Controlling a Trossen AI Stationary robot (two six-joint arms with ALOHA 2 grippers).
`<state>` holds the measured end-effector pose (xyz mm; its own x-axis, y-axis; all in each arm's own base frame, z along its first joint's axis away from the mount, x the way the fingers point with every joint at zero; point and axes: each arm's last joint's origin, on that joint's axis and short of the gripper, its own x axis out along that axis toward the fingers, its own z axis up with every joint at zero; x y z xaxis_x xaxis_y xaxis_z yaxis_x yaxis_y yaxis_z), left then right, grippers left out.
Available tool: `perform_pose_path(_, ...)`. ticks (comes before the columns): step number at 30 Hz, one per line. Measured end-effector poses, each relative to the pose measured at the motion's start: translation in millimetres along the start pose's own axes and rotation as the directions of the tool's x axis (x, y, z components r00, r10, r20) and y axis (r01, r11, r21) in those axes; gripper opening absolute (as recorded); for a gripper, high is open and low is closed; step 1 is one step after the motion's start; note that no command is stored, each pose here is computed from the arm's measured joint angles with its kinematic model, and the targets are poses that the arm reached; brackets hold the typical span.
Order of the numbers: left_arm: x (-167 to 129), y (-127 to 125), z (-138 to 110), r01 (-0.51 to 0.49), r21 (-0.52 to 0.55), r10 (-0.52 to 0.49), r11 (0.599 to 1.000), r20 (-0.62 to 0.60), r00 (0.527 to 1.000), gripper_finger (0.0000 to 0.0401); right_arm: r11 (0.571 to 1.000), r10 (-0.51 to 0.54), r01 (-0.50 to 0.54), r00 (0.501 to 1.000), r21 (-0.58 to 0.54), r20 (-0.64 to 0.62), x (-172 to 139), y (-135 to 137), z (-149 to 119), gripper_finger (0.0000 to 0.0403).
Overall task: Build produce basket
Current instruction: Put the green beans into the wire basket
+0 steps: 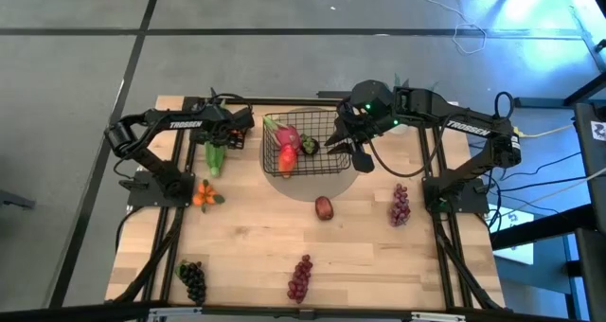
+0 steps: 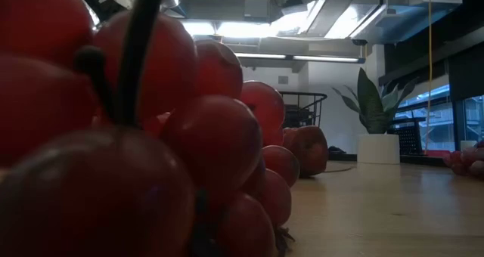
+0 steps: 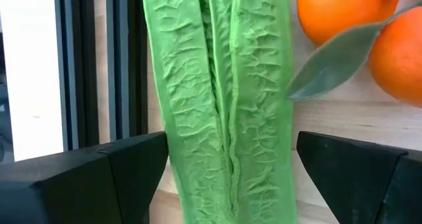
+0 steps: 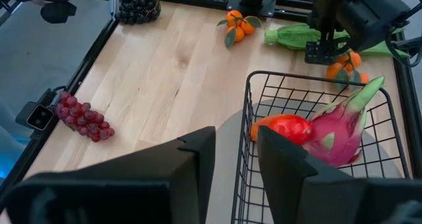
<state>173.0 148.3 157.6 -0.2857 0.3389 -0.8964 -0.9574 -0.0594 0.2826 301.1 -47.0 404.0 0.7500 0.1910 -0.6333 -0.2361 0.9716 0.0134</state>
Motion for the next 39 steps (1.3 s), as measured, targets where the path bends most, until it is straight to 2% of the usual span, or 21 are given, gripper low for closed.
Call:
perform_pose_path(13,1,3,-1,-0.019,0.008,0.02,1.0,-0.025,0.999,0.0322,1.0,0.0,0.0,1.0,0.004,-0.001,0,0,0,0.0103)
perform_pose_path(17,1,3,-1,-0.017,0.008,0.017,1.0,-0.028,0.999,0.0305,1.0,0.0,0.0,1.0,0.003,-0.001,0,0,0,0.0103)
perform_pose_path(30,1,3,-2,-0.01,0.012,0.01,1.0,-0.046,0.999,0.0194,1.0,0.002,-0.002,1.0,0.006,-0.007,0,0,-1,0.0103)
perform_pose_path(39,-6,12,-6,-0.043,0.093,0.05,0.995,-0.07,0.996,0.0088,1.0,0.008,-0.007,1.0,0.012,-0.026,0,1,-3,0.0103)
